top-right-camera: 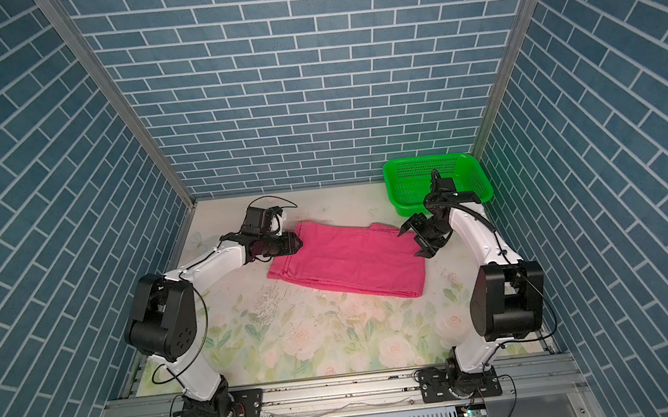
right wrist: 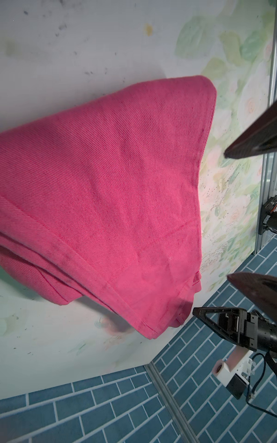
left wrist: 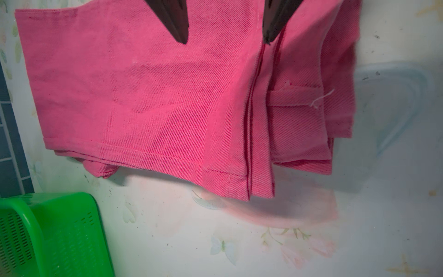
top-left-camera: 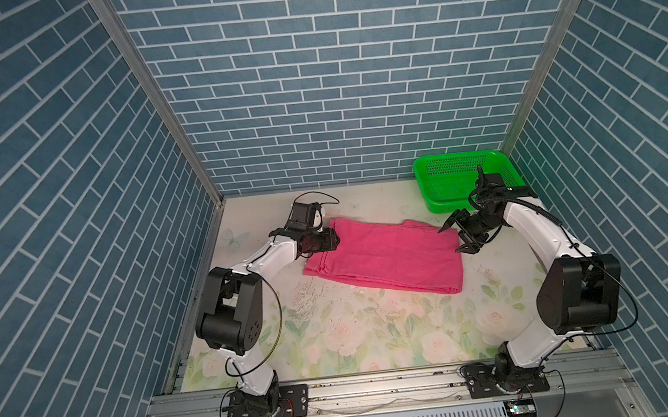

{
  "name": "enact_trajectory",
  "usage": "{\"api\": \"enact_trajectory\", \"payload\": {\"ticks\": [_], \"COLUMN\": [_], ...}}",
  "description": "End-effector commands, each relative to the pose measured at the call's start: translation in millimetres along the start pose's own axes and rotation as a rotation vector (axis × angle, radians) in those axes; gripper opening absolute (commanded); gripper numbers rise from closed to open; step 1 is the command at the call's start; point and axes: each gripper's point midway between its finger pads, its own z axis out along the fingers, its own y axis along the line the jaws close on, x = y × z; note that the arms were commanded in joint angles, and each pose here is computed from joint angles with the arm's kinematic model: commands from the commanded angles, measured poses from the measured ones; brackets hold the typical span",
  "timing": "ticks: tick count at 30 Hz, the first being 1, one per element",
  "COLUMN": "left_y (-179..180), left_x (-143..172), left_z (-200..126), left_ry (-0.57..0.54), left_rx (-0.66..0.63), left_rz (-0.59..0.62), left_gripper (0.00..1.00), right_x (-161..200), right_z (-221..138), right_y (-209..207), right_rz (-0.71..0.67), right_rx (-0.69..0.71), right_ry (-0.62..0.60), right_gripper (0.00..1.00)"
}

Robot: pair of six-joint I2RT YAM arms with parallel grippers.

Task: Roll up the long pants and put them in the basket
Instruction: Fold the long pant at the center of the board.

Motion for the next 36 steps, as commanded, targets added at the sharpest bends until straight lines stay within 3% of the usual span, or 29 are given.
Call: {"api": "enact_trajectory", "payload": {"ticks": [1, 19, 22, 29, 36], "left_y": [11.4, 20.7, 20.2, 24.3, 32.3], "left_x": [14.4, 36.0, 39.4, 21.7, 17.7], "left_z": [7.1, 45.8, 50.4, 33.4, 36.2], "left_ry": [0.050, 0.131, 0.147, 0.106, 0.125], "left_rx": [-0.043, -0.018, -0.007, -0.072, -0.123], "left_rz": [0.035, 0.042, 0.040, 0.092, 0.137], "left_gripper": [0.54, 0.53, 0.49, 0.50, 0.50], "right_x": [1.1, -2.8, -2.7, -2.4, -4.4], "right_z": [-5.8, -10.3, -10.4, -9.0, -5.9], "right_y": [2.1, 2.6, 2.1, 0.1, 2.3], "right_rz": [-0.012, -0.002, 0.000, 0.003, 0.004], "right_rx": [-0.001, 0.005, 0.007, 0.010, 0.004], "right_ry": [0.004, -0.007, -0.006, -0.004, 0.003], "right_gripper": [0.75, 0.74, 0.73, 0.73, 0.72]}}
